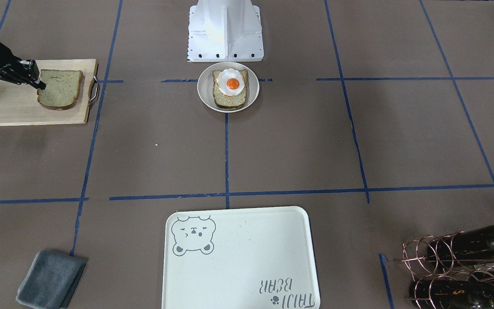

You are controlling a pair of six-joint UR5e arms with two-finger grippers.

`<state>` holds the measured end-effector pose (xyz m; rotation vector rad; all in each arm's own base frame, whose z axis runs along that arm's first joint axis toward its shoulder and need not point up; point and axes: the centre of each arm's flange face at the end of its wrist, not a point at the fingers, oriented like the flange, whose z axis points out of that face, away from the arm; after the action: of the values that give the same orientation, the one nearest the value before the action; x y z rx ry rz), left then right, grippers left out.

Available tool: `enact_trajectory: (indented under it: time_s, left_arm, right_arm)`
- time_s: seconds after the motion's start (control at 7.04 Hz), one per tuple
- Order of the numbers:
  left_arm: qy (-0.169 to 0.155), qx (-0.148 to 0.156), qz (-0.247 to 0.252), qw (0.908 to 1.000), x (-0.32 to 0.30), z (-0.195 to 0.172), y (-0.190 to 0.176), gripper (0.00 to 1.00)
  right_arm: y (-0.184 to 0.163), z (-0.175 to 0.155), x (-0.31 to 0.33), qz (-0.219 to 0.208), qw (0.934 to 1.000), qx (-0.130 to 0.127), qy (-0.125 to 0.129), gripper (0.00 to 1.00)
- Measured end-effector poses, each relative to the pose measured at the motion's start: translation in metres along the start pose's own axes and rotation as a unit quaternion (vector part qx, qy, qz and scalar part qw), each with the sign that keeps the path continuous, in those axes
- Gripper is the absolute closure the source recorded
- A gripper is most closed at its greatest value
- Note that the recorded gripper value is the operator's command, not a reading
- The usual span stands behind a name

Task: Make sandwich and place on tray
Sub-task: 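Lift the bread slice with the right gripper and carry it over the plate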

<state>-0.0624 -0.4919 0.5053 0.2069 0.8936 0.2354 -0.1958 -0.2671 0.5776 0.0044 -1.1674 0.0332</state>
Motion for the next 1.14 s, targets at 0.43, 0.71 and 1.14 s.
enact_trajectory:
  time_s: [0.43, 0.71, 1.14]
  left_arm:
    - [0.000, 0.002, 0.002, 1.0000, 0.002, -0.002, 0.000, 0.00]
    - [0.000, 0.001, 0.001, 1.0000, 0.001, -0.001, 0.000, 0.00]
    - [0.001, -0.003, -0.001, 1.0000, -0.003, 0.003, 0.000, 0.00]
  right_arm:
    - [-0.030, 0.027, -0.094, 0.052, 0.9948, -0.016, -0.086, 1.00]
    - [-0.038, 0.063, -0.176, 0.069, 0.9880, -0.045, -0.131, 1.00]
    - [-0.024, 0.131, -0.305, 0.086, 0.9858, -0.059, -0.132, 1.00]
